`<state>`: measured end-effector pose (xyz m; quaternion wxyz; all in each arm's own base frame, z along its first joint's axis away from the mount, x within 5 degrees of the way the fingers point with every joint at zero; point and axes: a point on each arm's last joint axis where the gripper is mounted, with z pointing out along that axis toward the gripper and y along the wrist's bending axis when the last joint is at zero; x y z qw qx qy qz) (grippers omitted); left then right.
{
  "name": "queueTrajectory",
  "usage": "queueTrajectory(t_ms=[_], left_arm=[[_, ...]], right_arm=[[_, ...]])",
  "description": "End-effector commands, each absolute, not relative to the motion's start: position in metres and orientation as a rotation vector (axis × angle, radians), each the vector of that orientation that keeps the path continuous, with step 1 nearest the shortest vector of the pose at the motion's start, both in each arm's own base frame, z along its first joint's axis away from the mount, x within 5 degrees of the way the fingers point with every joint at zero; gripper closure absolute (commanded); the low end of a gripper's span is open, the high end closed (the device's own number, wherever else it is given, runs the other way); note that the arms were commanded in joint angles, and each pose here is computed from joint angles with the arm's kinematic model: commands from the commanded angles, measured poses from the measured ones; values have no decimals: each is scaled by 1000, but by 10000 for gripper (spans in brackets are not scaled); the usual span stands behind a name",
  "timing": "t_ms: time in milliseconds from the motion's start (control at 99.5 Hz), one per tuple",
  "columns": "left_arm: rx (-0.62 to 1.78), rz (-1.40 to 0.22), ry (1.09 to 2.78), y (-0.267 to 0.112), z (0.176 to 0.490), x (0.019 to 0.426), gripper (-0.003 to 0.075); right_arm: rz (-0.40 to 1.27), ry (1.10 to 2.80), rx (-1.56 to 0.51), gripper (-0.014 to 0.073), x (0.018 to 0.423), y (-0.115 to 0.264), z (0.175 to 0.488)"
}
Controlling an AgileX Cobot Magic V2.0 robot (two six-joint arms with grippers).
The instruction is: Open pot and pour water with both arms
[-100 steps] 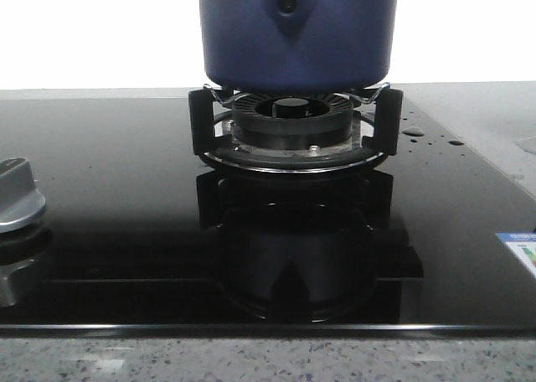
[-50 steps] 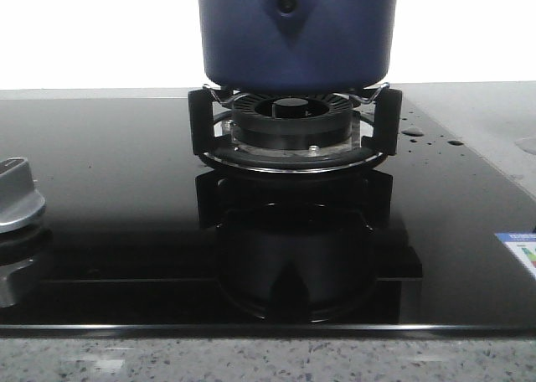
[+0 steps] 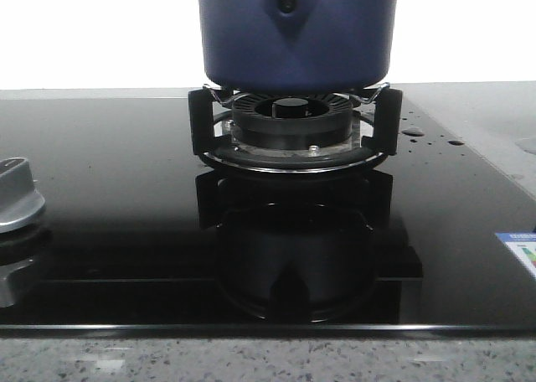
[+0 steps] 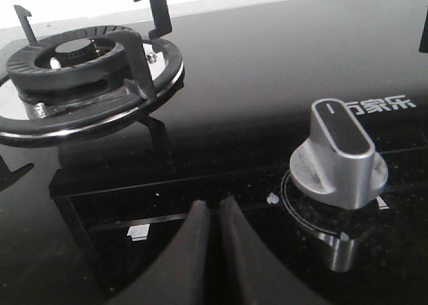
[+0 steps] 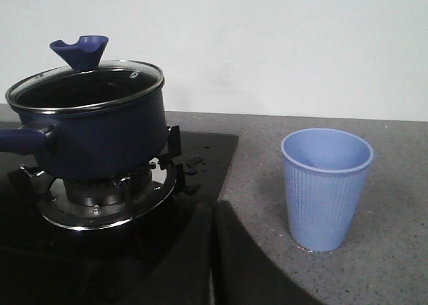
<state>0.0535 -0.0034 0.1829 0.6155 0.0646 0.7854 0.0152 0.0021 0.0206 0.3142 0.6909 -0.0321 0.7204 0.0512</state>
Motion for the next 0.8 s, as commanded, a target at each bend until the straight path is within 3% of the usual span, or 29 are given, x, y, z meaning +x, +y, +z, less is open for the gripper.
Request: queueTrajectory(t_ms=[0,663,794], left_arm=[[135,31,1790,-3,172,54,740],[135,31,1790,-3,172,54,740],[135,31,1790,-3,172,54,740]], right_arm=[[105,1504,-56,666,-3,20,327],[105,1506,-55,666,-2,20,326],[40,1487,-35,666,8,14,316]])
